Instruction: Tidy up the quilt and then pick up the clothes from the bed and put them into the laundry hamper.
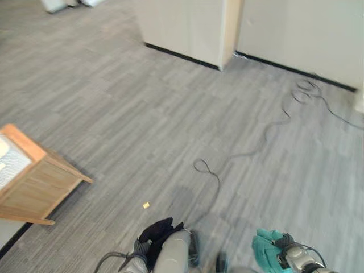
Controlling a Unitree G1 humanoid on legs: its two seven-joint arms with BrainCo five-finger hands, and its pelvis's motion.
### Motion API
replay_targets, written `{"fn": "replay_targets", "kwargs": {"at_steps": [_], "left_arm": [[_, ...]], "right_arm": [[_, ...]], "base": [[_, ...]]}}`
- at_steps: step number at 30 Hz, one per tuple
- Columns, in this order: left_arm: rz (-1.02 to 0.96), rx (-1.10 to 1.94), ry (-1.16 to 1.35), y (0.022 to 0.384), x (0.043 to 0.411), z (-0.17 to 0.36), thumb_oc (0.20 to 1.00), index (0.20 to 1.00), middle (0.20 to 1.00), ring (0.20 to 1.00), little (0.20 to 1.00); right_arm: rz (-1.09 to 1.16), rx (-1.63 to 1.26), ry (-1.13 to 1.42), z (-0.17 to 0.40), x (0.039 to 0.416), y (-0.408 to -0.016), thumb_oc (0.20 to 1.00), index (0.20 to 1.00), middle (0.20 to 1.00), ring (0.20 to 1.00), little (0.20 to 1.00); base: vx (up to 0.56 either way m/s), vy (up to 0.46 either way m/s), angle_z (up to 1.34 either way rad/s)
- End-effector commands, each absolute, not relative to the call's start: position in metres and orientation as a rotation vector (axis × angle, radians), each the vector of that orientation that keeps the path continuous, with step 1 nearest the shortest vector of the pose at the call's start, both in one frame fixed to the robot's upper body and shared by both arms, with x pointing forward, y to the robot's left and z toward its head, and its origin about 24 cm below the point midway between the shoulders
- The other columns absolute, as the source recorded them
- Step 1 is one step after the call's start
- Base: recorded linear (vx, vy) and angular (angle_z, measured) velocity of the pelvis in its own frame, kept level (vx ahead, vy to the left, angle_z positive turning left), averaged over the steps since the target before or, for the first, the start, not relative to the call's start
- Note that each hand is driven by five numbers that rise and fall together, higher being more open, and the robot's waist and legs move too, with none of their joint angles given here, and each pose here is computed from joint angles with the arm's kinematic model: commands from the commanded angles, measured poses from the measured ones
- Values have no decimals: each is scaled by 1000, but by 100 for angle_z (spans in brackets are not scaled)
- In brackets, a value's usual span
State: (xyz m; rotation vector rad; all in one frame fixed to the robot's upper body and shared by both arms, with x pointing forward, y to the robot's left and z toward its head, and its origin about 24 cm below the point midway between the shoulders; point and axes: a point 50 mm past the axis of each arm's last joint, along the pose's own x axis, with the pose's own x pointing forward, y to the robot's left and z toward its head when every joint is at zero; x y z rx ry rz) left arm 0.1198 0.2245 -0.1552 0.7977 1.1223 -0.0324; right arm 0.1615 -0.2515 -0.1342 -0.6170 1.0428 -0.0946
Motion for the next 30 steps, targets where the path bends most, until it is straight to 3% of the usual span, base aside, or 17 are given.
{"fn": "replay_targets", "kwargs": {"at_steps": [1, 4, 7, 11, 13, 20, 25, 30], "left_arm": [[-85, 840, 1179, 223, 107, -160, 200, 200, 200, 200, 200], [-94, 820, 1312, 231, 76, -166, 200, 200, 200, 200, 200], [-101, 845, 1333, 238, 72, -165, 200, 200, 200, 200, 200], [-61, 840, 1277, 241, 88, -161, 200, 200, 200, 200, 200], [-102, 898, 1146, 233, 120, -154, 200, 200, 200, 200, 200], [-120, 892, 1009, 216, 152, -146, 200, 200, 200, 200, 200], [-113, 883, 1132, 225, 118, -157, 200, 200, 200, 200, 200], [63, 780, 1193, 238, 101, -158, 200, 200, 200, 200, 200]], "right_arm": [[-138, -596, 1056, -136, 146, -261, 200, 200, 200, 200, 200], [-121, -544, 1112, -146, 130, -250, 200, 200, 200, 200, 200], [-81, -518, 1149, -153, 120, -238, 200, 200, 200, 200, 200], [-13, -545, 1128, -155, 123, -225, 200, 200, 200, 200, 200], [-29, -528, 1085, -152, 128, -223, 200, 200, 200, 200, 200], [-99, -479, 1062, -149, 133, -225, 200, 200, 200, 200, 200], [-64, -568, 1046, -147, 134, -230, 200, 200, 200, 200, 200], [-19, -671, 996, -139, 152, -236, 200, 200, 200, 200, 200]], "base": [[502, 96, 49], [725, 153, 112], [697, 247, 123], [457, 18, 144], [704, -118, 135], [572, -234, 177], [736, -387, 105], [434, -414, 29]]}}
